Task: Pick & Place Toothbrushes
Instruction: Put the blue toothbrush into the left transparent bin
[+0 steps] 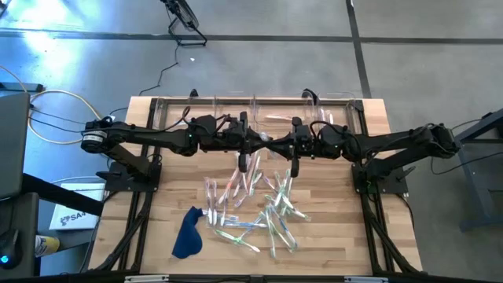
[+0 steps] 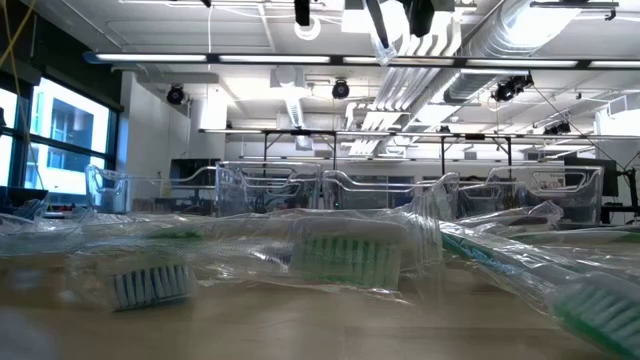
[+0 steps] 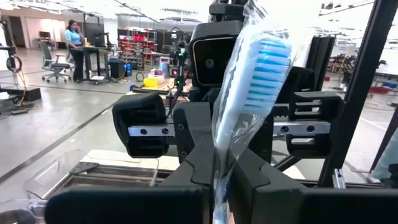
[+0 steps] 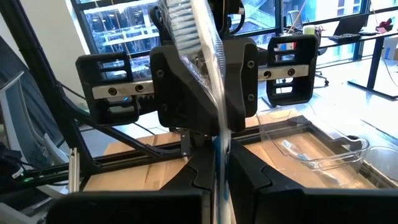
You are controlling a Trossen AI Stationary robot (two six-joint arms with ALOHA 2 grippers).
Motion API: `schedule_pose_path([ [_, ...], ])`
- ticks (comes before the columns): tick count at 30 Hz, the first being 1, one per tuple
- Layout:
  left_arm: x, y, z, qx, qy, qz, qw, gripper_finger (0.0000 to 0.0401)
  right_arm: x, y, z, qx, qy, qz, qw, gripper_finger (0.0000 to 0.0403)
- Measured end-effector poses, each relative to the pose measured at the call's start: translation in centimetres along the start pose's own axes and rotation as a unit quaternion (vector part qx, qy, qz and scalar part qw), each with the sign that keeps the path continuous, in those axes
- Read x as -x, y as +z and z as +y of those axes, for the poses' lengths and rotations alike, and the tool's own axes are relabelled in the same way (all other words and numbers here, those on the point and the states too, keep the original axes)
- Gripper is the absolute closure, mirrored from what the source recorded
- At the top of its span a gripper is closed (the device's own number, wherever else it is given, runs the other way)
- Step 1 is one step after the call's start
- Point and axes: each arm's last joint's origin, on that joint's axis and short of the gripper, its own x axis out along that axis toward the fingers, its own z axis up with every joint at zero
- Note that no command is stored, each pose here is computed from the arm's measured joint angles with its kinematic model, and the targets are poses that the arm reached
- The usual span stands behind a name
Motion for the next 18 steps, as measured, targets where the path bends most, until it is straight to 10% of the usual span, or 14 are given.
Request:
schedule_pose_path([
  [5, 0.0, 0.0, 0.0, -0.008, 0.0, 0.001, 1.0, 0.0387, 0.0, 0.0, 0.0, 0.003, 0.009, 0.002, 1.0, 0.0371],
  [18, 1.9, 1.1, 2.2, -0.04, 0.017, 0.054, 0.998, 0.0389, 1.5, 0.1, -0.1, -0.032, -0.001, 0.044, 0.999, 0.0169],
])
